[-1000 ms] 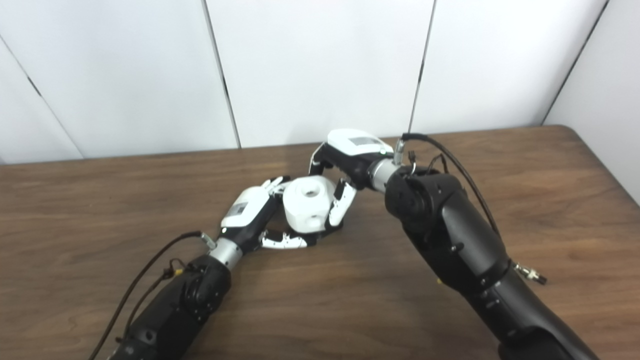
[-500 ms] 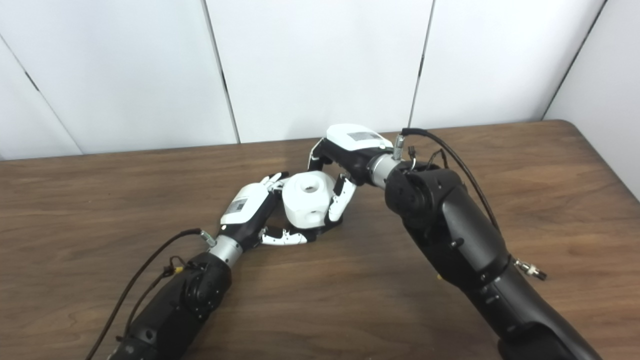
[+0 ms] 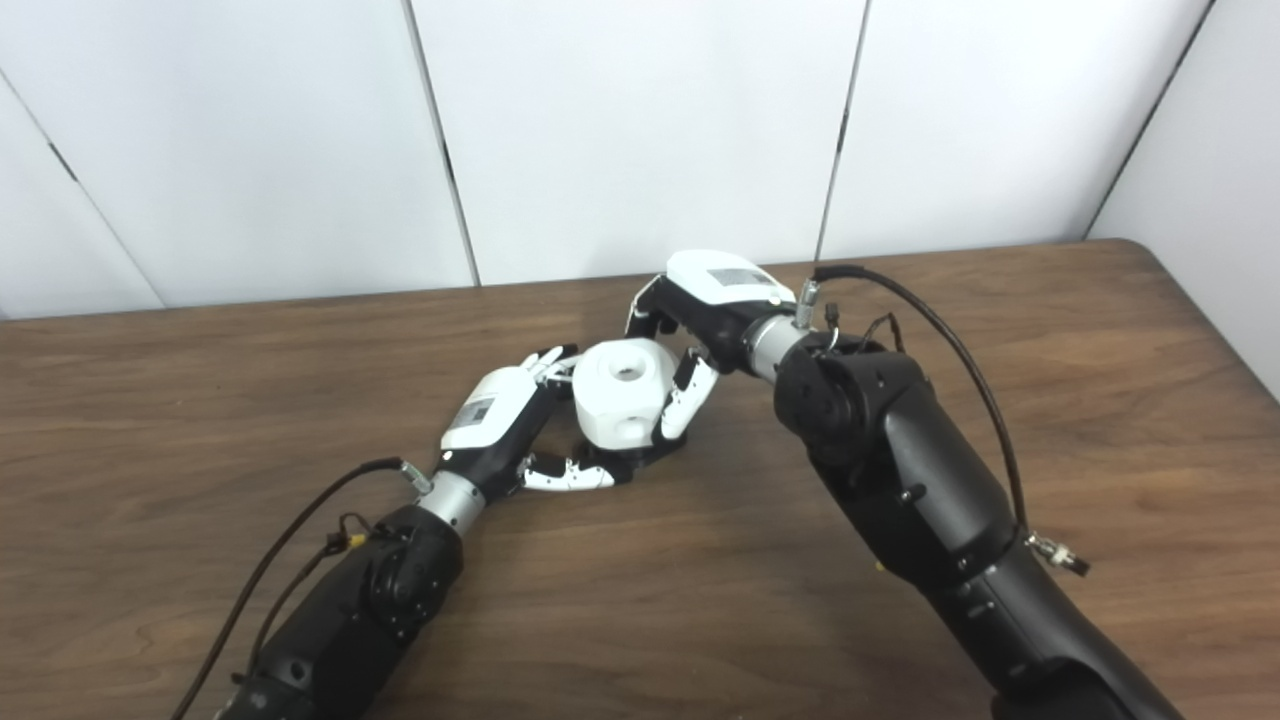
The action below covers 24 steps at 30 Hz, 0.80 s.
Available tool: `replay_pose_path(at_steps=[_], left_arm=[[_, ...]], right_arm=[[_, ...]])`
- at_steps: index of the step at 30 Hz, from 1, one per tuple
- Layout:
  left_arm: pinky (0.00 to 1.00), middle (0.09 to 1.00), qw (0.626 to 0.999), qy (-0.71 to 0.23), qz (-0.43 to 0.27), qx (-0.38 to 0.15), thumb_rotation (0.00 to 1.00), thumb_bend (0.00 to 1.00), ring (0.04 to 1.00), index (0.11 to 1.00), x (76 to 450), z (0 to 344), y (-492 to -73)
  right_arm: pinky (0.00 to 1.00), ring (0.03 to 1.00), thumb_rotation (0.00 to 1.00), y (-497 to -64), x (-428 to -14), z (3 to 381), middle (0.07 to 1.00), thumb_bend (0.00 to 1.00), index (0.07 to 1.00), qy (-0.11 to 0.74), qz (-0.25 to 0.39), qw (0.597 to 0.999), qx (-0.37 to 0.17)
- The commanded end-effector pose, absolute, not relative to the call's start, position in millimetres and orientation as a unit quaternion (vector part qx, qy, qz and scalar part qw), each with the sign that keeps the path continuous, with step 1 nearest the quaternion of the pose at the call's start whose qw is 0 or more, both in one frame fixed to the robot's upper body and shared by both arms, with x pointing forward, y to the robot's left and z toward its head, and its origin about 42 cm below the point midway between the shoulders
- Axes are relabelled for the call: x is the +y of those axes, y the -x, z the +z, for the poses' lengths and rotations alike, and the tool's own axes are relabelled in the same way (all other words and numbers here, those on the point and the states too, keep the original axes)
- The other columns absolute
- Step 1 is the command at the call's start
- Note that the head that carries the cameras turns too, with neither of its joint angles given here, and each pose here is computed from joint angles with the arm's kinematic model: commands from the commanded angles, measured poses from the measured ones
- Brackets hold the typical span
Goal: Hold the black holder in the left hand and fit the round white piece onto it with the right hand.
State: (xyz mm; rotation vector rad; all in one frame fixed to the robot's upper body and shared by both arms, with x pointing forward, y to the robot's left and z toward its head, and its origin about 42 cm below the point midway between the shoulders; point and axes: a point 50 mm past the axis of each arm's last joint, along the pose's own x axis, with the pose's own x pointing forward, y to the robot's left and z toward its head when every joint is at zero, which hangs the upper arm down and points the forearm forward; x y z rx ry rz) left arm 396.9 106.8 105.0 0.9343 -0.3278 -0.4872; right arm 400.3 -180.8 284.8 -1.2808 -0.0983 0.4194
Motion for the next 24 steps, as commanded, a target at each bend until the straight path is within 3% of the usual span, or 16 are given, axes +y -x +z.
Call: replay_pose_path(at_steps=[1,24], left_arm=[[1.00,0.897,0.836,-0.459,-0.280,-0.107,0.08,0.52,0.974,0.477,102.7,69.8,-372.1],[1.00,0.891,0.839,-0.455,-0.277,-0.110,0.08,0.52,0.968,0.477,99.7,70.1,-374.4]], right_arm=[[0.69,0.738,0.13,-406.4,-179.8,310.8,0.698,0.52,0.481,0.590,0.161,0.786,-0.087],[0.67,0.739,0.13,-409.5,-184.2,315.5,0.693,0.52,0.481,0.599,0.161,0.779,-0.090]])
